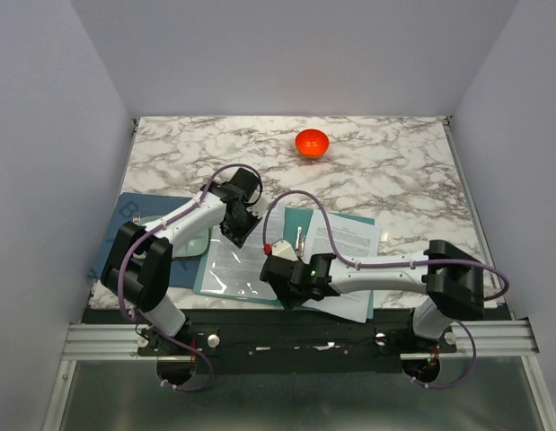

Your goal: Put the files into the folder

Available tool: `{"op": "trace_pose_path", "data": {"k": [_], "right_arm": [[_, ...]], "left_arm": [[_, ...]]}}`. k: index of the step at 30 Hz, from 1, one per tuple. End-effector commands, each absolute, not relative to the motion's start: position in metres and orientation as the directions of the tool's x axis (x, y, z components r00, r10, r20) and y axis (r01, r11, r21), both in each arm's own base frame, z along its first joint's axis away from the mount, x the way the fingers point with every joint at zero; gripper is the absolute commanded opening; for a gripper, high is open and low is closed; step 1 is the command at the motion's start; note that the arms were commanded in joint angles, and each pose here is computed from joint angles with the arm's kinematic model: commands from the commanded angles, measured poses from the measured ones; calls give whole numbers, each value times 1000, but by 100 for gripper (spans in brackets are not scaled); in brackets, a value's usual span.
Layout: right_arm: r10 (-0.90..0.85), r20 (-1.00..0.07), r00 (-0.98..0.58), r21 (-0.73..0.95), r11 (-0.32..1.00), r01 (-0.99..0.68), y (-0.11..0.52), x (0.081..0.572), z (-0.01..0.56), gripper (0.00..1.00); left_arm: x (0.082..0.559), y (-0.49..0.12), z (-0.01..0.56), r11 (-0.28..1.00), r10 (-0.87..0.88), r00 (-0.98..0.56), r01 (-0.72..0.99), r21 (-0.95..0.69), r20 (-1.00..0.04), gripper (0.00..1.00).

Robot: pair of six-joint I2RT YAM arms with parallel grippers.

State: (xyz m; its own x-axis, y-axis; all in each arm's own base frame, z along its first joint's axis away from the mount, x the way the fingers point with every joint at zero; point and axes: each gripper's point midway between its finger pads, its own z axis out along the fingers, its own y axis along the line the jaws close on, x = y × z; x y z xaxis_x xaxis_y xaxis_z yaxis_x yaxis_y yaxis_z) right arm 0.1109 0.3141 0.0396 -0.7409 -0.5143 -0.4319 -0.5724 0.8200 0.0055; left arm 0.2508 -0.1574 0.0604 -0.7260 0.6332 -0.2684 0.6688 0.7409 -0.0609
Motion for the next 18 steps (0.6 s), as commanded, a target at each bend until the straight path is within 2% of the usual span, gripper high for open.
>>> {"op": "trace_pose_path", "data": {"k": [1,3,5,7,10,13,16,18], "right_arm": [[-428,-522,-738,19,859,-512,301,127,87,69],[-331,-567,-755,76,891,-447,294,135,108,70],[-221,-587,-779,59,948,-314,266,155,115,70],[-20,-579,-815,50,997,-59,216,176,117,70],[219,-542,-811,46,972,231,153,197,101,70],[394,-519,-759,126,913,387,121,215,96,75],[480,-501,-720,195,873,447,107,229,87,83],[497,-483,-721,175,862,476,99,233,79,88]], "left_arm": [[246,-149,65,736,644,-717,676,-41,-265,23],[247,-149,67,735,645,-716,677,-40,-268,23],[247,-150,68,733,647,-713,679,-37,-269,23],[248,-149,70,733,648,-712,680,-33,-271,23],[248,-149,71,731,650,-710,682,-31,-271,23],[249,-150,72,730,650,-708,683,-34,-276,23],[249,-152,73,730,648,-709,683,-40,-277,23],[250,-152,72,730,647,-711,682,-43,-275,23]]}}
